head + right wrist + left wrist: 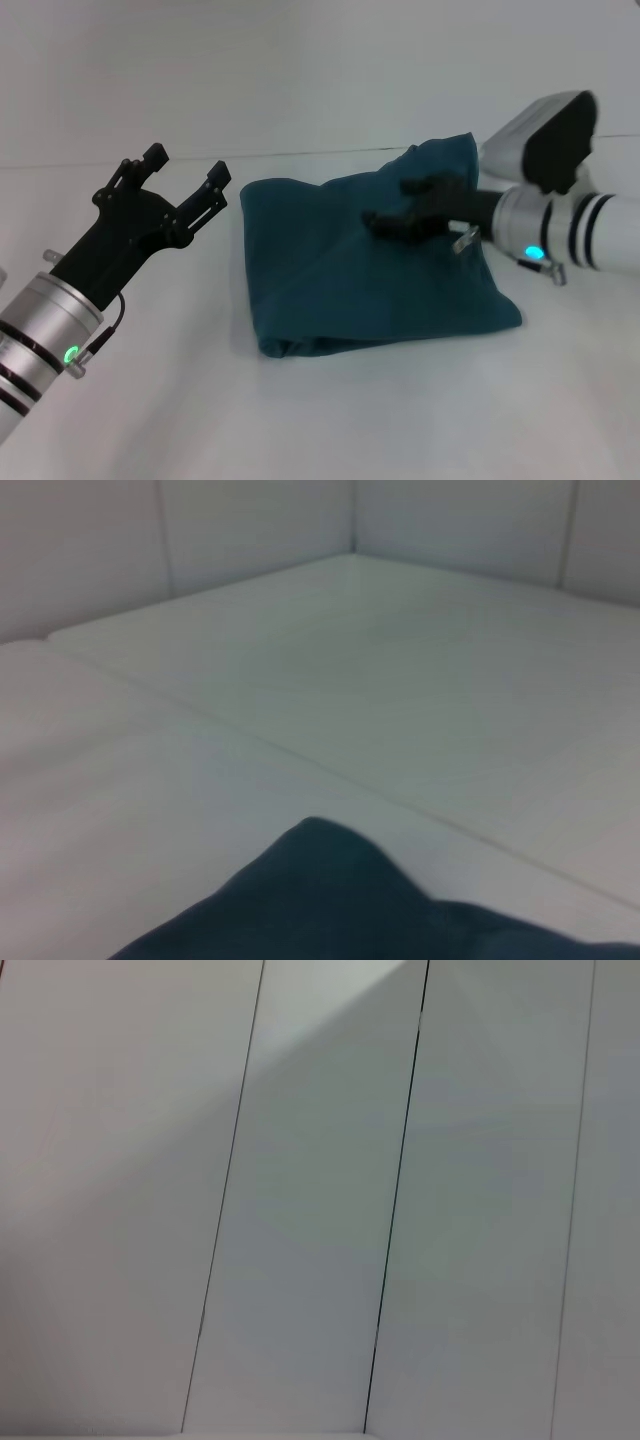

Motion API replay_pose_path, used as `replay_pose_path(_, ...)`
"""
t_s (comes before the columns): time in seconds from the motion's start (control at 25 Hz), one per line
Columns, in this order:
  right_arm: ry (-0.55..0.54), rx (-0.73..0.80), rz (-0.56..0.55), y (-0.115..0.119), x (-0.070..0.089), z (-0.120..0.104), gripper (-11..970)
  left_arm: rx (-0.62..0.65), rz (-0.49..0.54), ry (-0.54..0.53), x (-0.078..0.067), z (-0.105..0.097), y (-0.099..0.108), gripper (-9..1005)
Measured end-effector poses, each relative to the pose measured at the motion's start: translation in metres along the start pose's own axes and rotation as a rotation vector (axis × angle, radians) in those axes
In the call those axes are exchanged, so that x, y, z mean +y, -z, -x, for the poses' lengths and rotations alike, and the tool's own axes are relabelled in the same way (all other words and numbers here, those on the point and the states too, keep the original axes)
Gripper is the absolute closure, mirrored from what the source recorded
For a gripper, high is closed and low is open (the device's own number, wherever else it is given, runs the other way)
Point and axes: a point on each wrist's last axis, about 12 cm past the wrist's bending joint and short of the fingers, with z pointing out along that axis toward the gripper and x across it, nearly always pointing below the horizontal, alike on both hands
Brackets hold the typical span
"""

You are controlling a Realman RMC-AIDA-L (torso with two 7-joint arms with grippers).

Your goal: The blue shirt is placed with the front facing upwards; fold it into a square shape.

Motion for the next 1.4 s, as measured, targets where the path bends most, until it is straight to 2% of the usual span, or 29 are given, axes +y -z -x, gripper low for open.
replay_pose_path(0.2, 0.009, 0.059, 0.034, -0.010, 0.013, -0.012, 141, 0.002, 0.004, 0.002, 0.000, -0.001, 0.001, 109)
replay_pose_path(0.4, -0.011, 0.101, 0.033, -0.007, 0.014, -0.027, 140, 0.002, 0.012, 0.004, 0.001, -0.001, 0.000, 108)
replay_pose_path(0.56, -0.041, 0.107, 0.007, 0.005, 0.008, -0.040, 140, 0.009, 0.015, 0.006, 0.001, -0.002, 0.000, 108)
replay_pose_path(0.92, -0.083, -0.019, -0.106, 0.029, -0.017, -0.027, 142, 0.006, -0.001, 0.005, -0.001, -0.001, -0.003, 108)
replay_pose_path(1.16, -0.055, -0.064, -0.206, 0.045, -0.038, -0.023, 177, 0.010, -0.006, 0.004, -0.002, -0.002, -0.003, 108)
replay_pose_path(1.28, -0.038, -0.129, -0.200, 0.055, -0.043, -0.016, 211, 0.011, -0.008, 0.005, -0.002, -0.002, -0.003, 108)
replay_pose_path(1.4, -0.021, -0.236, -0.140, 0.067, -0.038, -0.013, 245, 0.011, -0.010, 0.005, -0.003, -0.003, -0.002, 108)
